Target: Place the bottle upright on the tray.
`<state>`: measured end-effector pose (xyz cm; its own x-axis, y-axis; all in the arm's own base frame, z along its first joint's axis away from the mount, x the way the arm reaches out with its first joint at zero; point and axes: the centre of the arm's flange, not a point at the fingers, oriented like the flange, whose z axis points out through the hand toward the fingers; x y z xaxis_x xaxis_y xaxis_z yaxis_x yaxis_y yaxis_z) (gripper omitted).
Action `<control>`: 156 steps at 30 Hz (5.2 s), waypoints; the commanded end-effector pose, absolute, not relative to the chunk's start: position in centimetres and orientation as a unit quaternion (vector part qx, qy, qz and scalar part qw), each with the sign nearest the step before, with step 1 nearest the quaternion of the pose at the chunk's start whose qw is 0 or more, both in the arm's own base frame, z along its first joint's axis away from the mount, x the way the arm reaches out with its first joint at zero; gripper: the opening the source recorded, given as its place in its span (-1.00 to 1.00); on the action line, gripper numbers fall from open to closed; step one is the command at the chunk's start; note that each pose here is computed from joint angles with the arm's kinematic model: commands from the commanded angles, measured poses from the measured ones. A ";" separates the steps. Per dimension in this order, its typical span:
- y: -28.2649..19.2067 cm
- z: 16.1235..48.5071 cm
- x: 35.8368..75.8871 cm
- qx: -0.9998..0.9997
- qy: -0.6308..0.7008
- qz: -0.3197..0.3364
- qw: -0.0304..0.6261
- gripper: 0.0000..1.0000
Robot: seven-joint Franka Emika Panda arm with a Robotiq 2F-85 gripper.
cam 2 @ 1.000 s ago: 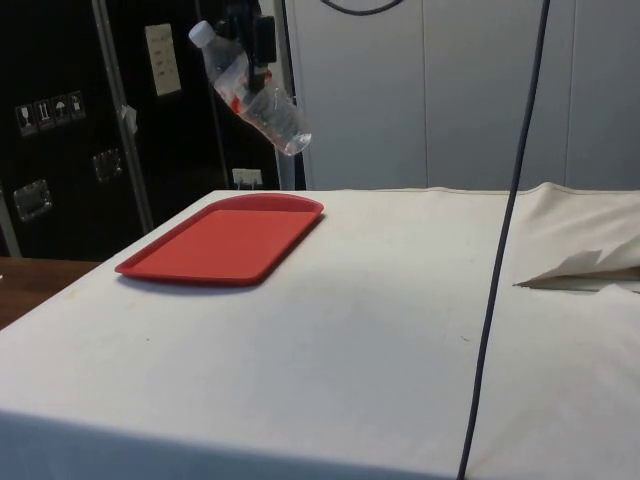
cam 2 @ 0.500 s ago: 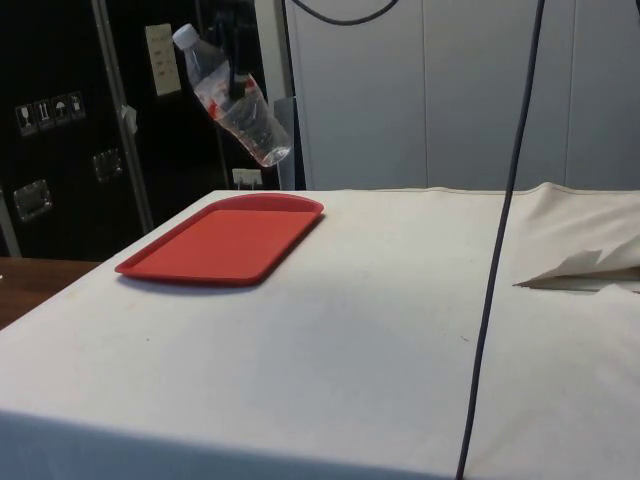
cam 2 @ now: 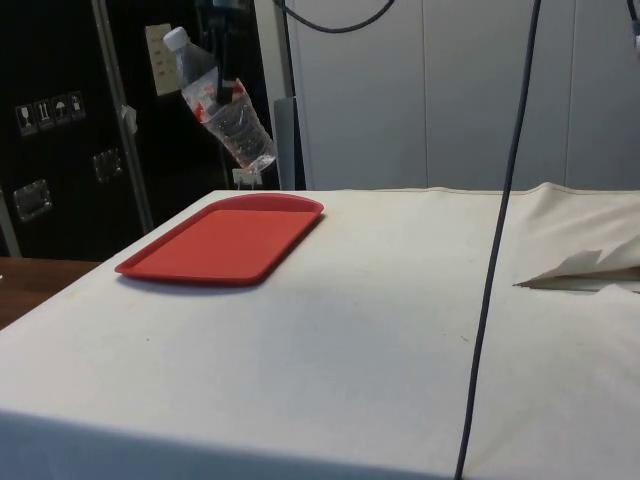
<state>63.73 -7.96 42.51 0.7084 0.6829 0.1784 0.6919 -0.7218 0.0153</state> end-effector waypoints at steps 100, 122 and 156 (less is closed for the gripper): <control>-7.6 35.3 67.4 -0.977 -0.085 -0.194 -0.020 -0.29; -7.7 34.1 68.3 -0.963 -0.047 -0.261 -0.053 -0.29; -7.1 31.5 65.0 -0.949 -0.044 -0.303 -0.075 -0.29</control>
